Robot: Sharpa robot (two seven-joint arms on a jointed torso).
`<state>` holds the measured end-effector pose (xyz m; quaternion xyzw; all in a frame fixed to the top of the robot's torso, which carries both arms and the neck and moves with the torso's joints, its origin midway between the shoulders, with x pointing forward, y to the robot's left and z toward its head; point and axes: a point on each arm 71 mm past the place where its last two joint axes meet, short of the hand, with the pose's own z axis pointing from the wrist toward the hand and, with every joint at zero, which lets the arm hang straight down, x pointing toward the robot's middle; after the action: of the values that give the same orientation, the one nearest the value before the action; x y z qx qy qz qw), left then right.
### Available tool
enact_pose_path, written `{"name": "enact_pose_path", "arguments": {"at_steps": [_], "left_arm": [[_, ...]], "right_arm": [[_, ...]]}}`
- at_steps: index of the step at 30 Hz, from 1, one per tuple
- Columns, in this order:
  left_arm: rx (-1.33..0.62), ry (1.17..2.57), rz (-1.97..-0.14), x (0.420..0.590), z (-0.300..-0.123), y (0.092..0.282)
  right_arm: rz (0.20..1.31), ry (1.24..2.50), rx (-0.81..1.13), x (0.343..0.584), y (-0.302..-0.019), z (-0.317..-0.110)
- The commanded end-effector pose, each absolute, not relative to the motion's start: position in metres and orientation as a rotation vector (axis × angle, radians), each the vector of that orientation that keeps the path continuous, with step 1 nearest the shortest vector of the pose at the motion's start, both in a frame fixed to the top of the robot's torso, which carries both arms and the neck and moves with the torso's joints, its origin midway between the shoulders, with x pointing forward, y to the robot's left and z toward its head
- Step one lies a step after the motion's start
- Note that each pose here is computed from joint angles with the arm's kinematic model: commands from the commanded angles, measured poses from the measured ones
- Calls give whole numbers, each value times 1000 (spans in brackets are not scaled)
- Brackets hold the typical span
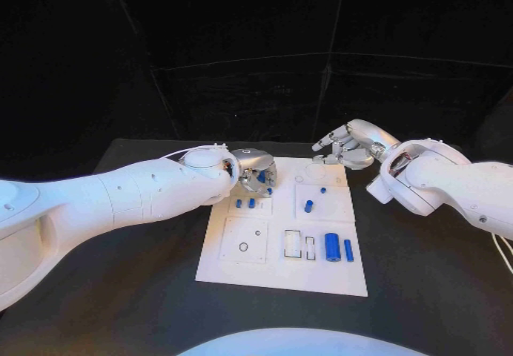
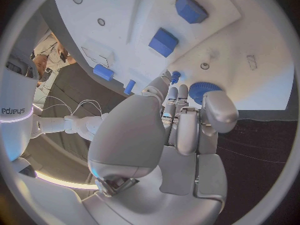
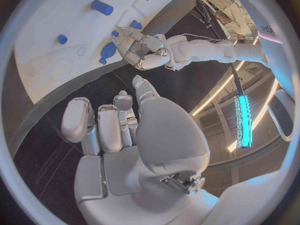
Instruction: Assemble the parts on the task board
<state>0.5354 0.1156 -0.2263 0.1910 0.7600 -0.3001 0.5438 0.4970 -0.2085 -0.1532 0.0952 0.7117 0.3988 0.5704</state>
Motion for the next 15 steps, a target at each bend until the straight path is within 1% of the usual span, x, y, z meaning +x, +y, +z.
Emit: {"name": "enact_pose_path", "arguments": {"at_steps": [1, 15], "left_arm": [[472, 1828, -661, 537, -228, 116], [471, 1847, -637, 541, -232, 113]], "right_arm": [[945, 1657, 218, 497, -207, -151], [950, 1660, 215, 497, -205, -151]]}}
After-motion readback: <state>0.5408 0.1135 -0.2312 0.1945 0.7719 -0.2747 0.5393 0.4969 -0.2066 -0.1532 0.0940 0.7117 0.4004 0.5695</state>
